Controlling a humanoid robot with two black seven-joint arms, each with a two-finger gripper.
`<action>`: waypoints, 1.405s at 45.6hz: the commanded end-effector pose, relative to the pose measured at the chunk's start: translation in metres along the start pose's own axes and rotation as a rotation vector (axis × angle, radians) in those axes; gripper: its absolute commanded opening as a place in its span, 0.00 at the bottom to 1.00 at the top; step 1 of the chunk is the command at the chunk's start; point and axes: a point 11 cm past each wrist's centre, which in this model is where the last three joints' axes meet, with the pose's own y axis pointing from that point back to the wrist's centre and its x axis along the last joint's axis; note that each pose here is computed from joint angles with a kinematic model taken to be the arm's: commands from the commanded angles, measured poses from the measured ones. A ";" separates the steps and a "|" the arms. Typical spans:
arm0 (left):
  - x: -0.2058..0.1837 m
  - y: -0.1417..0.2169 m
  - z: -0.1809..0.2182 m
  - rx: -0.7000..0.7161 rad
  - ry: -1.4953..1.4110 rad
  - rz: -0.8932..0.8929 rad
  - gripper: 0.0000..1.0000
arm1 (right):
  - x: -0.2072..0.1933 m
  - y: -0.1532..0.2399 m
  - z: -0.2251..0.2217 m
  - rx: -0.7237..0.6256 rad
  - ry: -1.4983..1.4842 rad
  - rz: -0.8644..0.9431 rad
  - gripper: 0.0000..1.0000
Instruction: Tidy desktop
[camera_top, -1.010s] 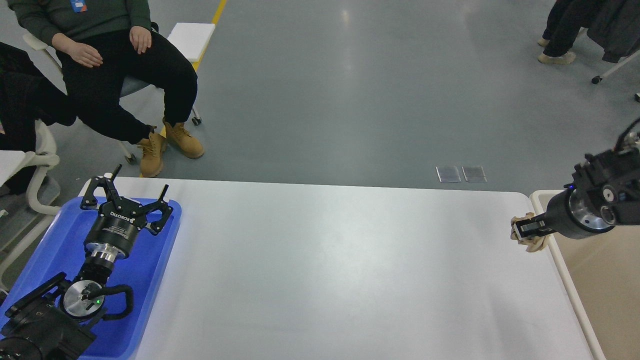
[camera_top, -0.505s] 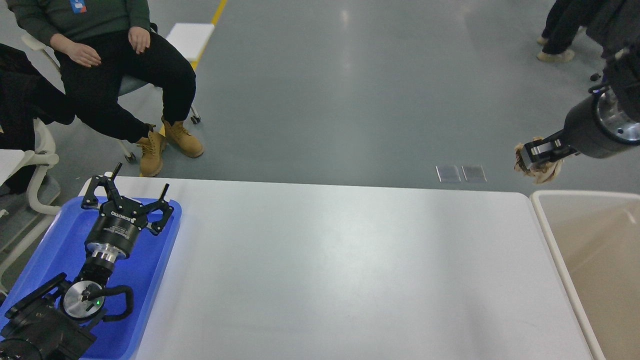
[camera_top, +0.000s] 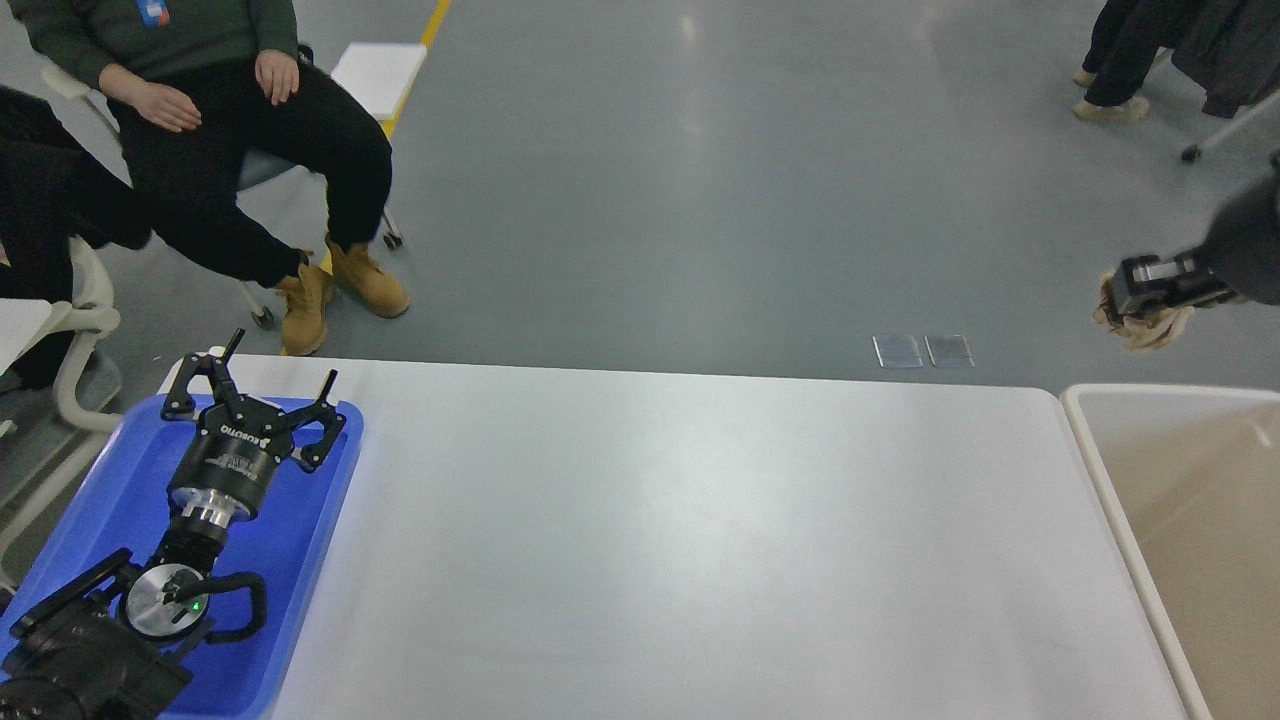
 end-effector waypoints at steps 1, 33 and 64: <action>0.000 0.000 0.000 0.000 0.000 0.000 0.99 | -0.025 -0.036 0.118 -0.145 -0.268 0.097 0.00; 0.000 0.000 0.000 0.000 0.000 0.000 0.99 | -0.199 -0.137 0.226 -0.430 -0.715 0.329 0.00; 0.000 0.000 0.000 0.000 0.000 0.000 0.99 | -0.285 -0.174 0.202 -0.461 -0.747 0.273 0.73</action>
